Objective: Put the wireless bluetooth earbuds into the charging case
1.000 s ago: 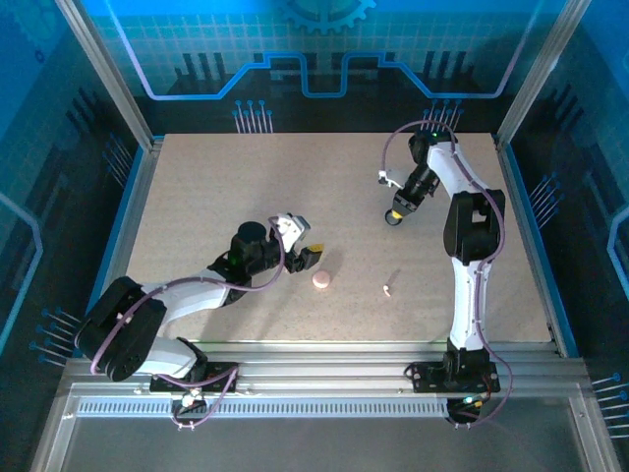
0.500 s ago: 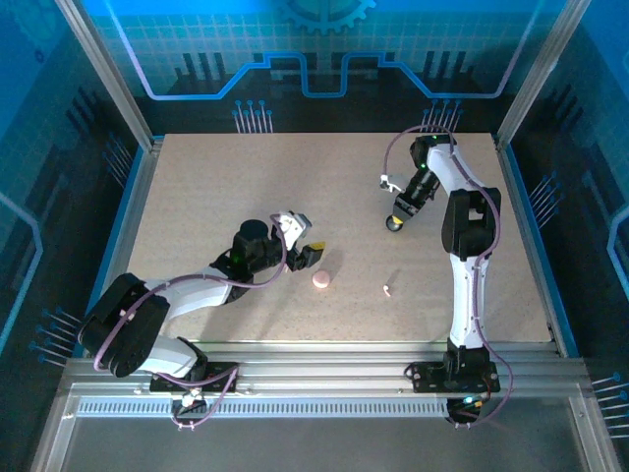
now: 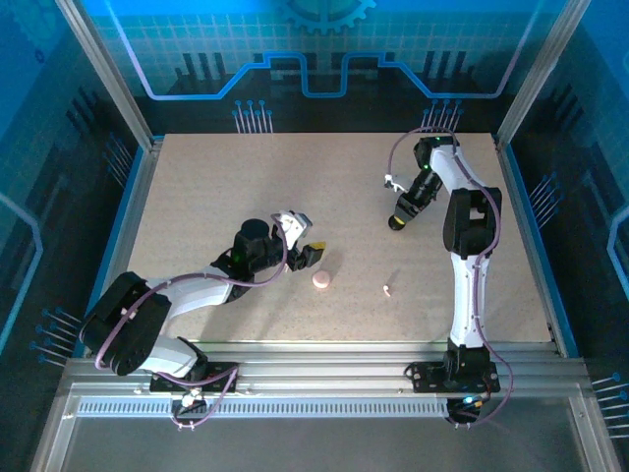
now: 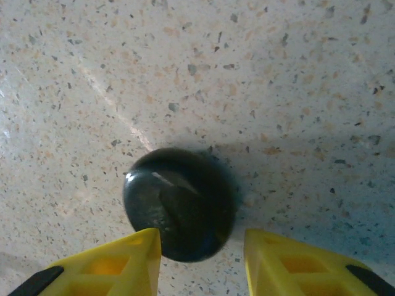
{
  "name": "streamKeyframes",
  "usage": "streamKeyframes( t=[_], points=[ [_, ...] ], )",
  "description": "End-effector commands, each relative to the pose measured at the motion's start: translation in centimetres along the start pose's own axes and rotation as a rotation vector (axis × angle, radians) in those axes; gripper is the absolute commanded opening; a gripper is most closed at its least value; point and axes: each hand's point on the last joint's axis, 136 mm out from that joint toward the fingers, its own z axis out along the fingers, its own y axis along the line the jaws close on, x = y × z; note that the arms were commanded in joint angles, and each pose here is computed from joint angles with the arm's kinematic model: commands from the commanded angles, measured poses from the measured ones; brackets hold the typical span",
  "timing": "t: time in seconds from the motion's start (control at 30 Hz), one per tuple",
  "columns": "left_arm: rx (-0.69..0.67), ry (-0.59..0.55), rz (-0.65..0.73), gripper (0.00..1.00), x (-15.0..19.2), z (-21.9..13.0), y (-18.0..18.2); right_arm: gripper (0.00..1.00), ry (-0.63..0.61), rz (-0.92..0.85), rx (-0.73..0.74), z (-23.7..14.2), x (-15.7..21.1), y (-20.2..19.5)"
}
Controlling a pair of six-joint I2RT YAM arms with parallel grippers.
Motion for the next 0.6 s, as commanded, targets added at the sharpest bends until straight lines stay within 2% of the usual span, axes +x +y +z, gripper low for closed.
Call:
streamKeyframes(
  t=[0.0, 0.3, 0.57],
  points=[
    [0.018, -0.025, 0.001, 0.67, -1.4, 0.4, 0.0, 0.41, -0.007, 0.032, 0.022, -0.3, 0.1, -1.0],
    [0.01, -0.034, -0.014, 0.67, -1.9, 0.3, 0.2, 0.42, -0.069, 0.039, 0.064, -2.4, -1.0, -0.8],
    [-0.035, -0.001, -0.088, 0.67, -2.5, -0.7, 0.7, 0.43, -0.153, 0.059, 0.133, -5.7, -2.3, 2.0]
  ],
)
